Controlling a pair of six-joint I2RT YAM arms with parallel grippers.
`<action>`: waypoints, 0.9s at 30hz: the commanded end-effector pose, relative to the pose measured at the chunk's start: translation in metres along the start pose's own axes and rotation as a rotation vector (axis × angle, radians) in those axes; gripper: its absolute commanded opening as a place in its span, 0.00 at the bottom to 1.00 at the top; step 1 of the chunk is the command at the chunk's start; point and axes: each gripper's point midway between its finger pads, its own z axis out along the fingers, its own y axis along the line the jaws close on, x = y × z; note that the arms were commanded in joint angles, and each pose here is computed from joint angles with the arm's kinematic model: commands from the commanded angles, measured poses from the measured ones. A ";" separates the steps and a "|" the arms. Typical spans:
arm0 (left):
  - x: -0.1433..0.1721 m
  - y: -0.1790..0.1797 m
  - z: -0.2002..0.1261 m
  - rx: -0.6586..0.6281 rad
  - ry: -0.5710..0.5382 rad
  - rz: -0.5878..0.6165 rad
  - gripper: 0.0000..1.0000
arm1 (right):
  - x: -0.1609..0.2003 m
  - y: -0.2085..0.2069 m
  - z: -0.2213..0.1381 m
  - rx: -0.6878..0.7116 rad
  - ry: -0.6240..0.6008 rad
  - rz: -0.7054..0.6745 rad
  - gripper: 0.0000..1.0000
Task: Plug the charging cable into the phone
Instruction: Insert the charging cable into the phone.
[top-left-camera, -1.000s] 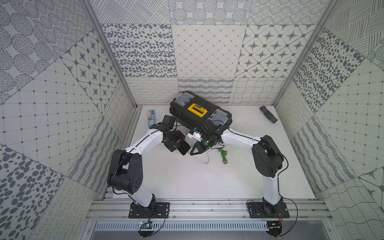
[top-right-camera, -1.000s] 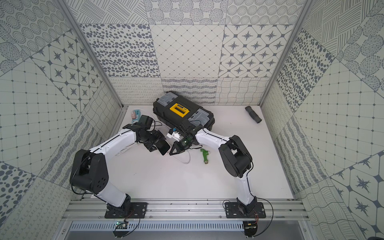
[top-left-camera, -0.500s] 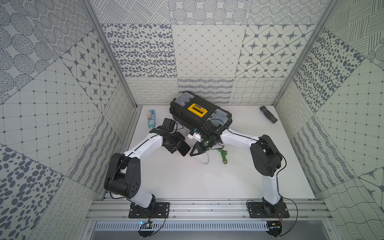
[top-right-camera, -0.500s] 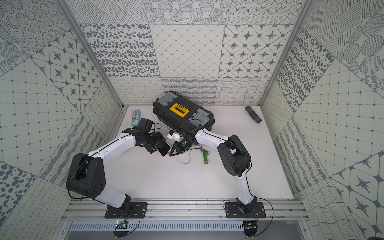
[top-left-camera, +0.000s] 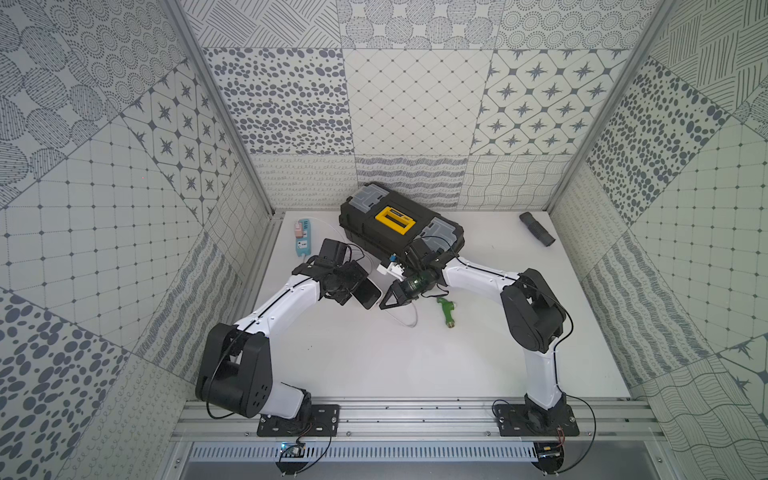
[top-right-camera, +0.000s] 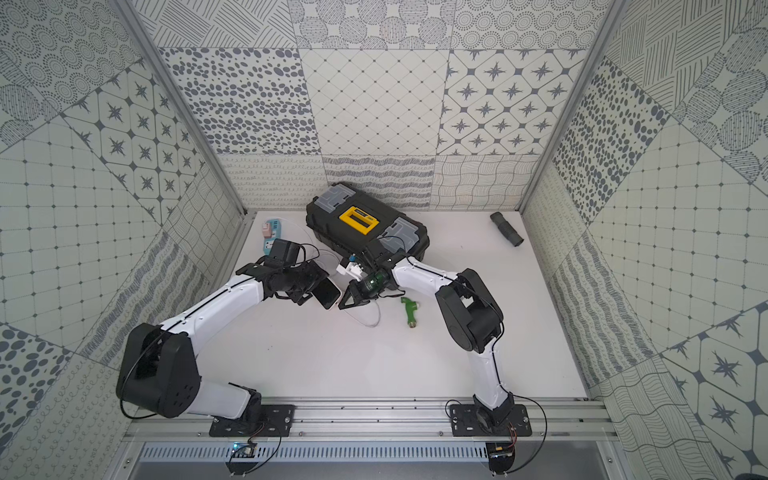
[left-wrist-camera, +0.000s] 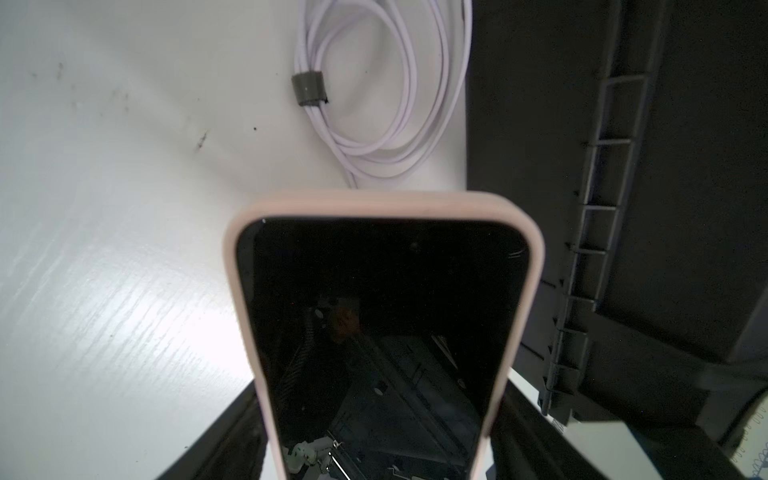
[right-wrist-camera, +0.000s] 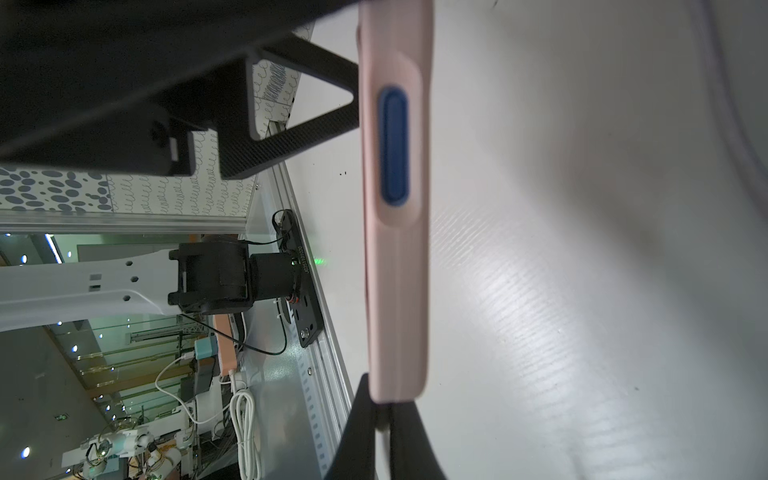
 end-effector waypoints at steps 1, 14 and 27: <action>0.017 -0.007 -0.004 0.029 0.060 0.048 0.00 | -0.023 -0.009 -0.011 0.071 -0.092 -0.045 0.00; 0.033 -0.016 0.002 0.020 0.107 0.084 0.00 | -0.048 -0.014 -0.032 0.227 -0.211 -0.119 0.00; 0.034 -0.020 0.012 0.020 0.133 0.060 0.00 | -0.059 0.006 -0.043 0.202 -0.338 -0.238 0.00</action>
